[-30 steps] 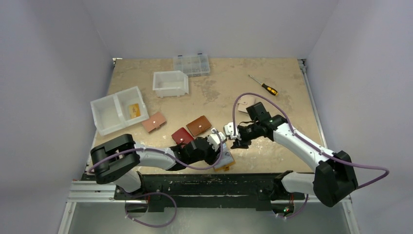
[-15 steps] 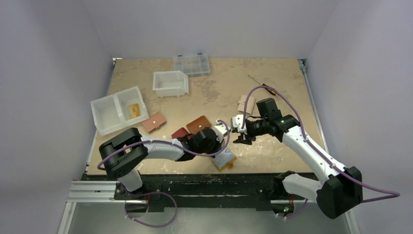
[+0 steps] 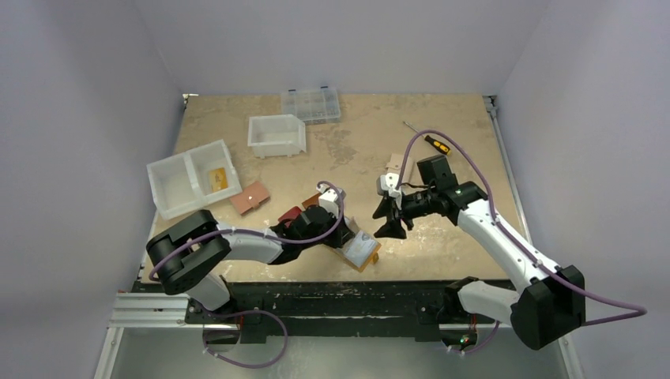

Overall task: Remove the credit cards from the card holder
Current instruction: Remove the credit card from the card holder.

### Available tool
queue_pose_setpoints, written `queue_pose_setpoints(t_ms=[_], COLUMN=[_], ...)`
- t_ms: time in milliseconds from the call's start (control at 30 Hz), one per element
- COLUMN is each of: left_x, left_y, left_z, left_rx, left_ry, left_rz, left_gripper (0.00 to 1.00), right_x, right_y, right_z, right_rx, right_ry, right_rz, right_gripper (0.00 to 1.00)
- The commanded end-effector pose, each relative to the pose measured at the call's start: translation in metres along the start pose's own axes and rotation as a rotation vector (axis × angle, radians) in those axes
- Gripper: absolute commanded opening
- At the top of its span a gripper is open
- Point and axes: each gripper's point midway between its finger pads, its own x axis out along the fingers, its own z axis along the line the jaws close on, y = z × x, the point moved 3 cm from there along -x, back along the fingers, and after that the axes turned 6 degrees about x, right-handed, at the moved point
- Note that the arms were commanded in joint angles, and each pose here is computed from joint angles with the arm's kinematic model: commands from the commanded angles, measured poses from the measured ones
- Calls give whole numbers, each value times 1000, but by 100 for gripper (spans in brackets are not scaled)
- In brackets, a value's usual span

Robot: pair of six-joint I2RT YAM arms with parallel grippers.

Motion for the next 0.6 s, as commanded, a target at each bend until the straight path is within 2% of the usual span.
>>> queue_pose_setpoints(t_ms=[0,233,567], left_x=[-8,-5,-1], left_y=[-48,-54,-48], left_z=[-31,-31,-16], left_rx=[-173,-299,-382], left_ry=[137,166,91], left_rz=[-224,-310,-383], left_gripper=[0,0,0], right_x=[7,18,27], right_y=[-4,-5,0], right_z=[0,-9,-21], right_rx=[151,305,442], right_ry=[-20,-34,-1], right_rz=[-68,-88,-99], right_gripper=[60,59,56])
